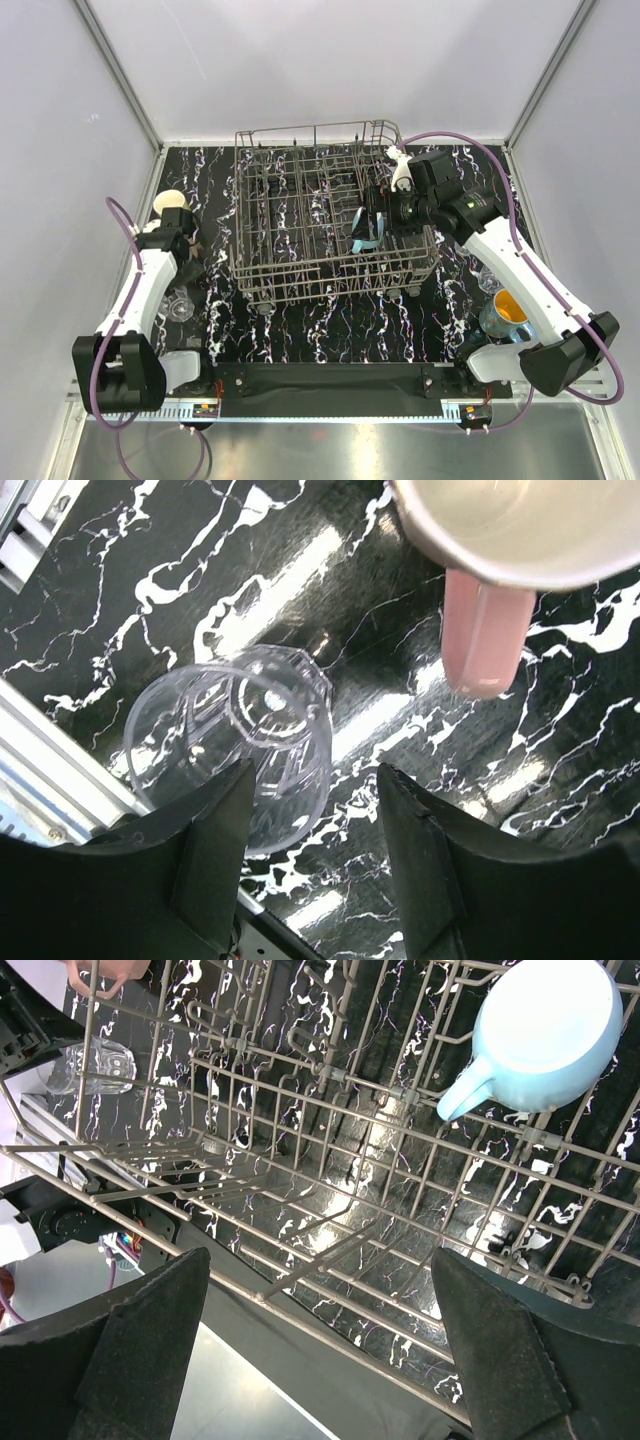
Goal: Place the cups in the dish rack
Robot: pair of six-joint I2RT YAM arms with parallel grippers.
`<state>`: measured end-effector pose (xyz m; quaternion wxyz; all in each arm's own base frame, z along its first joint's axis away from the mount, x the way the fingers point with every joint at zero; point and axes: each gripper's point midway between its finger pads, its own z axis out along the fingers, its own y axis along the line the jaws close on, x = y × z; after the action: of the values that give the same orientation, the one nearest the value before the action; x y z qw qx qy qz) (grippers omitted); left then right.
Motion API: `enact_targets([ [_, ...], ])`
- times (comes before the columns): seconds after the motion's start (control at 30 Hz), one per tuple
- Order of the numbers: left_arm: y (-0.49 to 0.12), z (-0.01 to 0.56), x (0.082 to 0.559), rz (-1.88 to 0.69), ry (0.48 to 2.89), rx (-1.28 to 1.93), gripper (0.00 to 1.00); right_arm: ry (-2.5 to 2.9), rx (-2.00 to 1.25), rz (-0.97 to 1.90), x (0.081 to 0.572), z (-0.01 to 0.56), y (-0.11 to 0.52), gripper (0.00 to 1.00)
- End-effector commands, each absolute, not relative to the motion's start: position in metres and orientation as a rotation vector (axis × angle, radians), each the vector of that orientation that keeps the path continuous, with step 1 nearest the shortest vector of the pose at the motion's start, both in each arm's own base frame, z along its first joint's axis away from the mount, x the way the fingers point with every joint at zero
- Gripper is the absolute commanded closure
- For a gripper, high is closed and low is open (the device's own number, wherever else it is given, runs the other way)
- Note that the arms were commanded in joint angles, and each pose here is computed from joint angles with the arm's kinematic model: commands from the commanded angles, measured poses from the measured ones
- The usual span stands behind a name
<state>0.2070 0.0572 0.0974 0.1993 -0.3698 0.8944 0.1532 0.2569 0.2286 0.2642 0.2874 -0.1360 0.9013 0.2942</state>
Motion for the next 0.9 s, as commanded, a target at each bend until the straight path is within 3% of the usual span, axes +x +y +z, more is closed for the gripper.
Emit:
enact_targets([
  [0.0, 0.066, 0.092, 0.214, 0.451, 2.465, -1.045, 0.43, 2.324, -0.397, 0.796, 0.258, 0.281, 0.231, 0.00],
  [0.2, 0.062, 0.078, 0.211, 0.421, 2.491, -1.098, 0.44, 2.329, -0.385, 0.768, 0.260, 0.280, 0.227, 0.00],
  [0.53, 0.066, 0.078, 0.204, 0.451, 2.470, -1.157, 0.61, 2.344, -0.376, 0.760, 0.262, 0.274, 0.228, 0.00],
  [0.67, 0.067, 0.082, 0.203, 0.429, 2.442, -1.192, 0.73, 2.353, -0.374, 0.767, 0.263, 0.271, 0.229, 0.00],
  [0.77, 0.066, 0.082, 0.202, 0.418, 2.450, -1.208, 0.86, 2.359, -0.377, 0.775, 0.262, 0.270, 0.230, 0.00],
  [0.83, 0.064, 0.084, 0.200, 0.404, 2.450, -1.222, 1.00, 2.356, -0.375, 0.772, 0.263, 0.271, 0.230, 0.00],
  [0.87, 0.063, 0.088, 0.201, 0.386, 2.432, -1.231, 1.00, 2.358, -0.377, 0.772, 0.262, 0.271, 0.230, 0.00],
])
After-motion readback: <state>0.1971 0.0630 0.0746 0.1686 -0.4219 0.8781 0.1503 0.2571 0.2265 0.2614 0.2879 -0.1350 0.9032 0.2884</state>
